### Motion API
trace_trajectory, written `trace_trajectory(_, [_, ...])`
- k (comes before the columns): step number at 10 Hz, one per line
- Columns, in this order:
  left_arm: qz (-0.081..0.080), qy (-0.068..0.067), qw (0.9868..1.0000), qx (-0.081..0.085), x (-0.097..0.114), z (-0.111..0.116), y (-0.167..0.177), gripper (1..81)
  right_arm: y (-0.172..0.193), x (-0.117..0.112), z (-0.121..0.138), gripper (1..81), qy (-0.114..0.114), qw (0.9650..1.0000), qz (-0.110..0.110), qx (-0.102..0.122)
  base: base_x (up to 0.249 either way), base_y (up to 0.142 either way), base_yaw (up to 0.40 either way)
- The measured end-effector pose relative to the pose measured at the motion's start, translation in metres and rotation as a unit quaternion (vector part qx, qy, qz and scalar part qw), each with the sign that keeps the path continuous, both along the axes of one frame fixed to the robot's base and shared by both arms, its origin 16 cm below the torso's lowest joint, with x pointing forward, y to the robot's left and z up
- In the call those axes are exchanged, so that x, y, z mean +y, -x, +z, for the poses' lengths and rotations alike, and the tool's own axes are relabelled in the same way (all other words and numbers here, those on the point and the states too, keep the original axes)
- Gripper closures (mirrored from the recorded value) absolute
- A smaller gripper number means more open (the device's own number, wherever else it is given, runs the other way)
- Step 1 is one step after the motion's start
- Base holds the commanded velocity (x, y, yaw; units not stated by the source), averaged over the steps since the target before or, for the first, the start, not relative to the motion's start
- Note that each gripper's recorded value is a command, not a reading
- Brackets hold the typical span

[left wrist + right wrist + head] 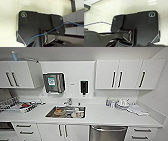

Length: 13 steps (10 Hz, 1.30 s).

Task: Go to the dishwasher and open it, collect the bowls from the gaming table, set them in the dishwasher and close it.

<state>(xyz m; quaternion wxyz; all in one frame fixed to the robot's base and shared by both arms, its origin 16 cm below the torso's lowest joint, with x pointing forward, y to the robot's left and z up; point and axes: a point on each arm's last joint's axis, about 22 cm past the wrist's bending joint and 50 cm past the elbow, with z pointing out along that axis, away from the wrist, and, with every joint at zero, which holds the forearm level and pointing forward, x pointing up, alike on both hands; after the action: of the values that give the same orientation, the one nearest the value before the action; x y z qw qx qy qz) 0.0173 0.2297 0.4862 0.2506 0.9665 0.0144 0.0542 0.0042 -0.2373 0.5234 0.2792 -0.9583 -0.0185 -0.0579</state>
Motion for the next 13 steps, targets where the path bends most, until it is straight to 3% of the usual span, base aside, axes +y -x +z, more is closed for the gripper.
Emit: trace_trajectory(13, [0.0,0.001,1.0,0.0,-0.0022,-0.0001,0.0004,1.0,0.0002,0.0041,0.0,1.0,-0.003,1.0,0.0,0.0,0.118,0.0,0.0])
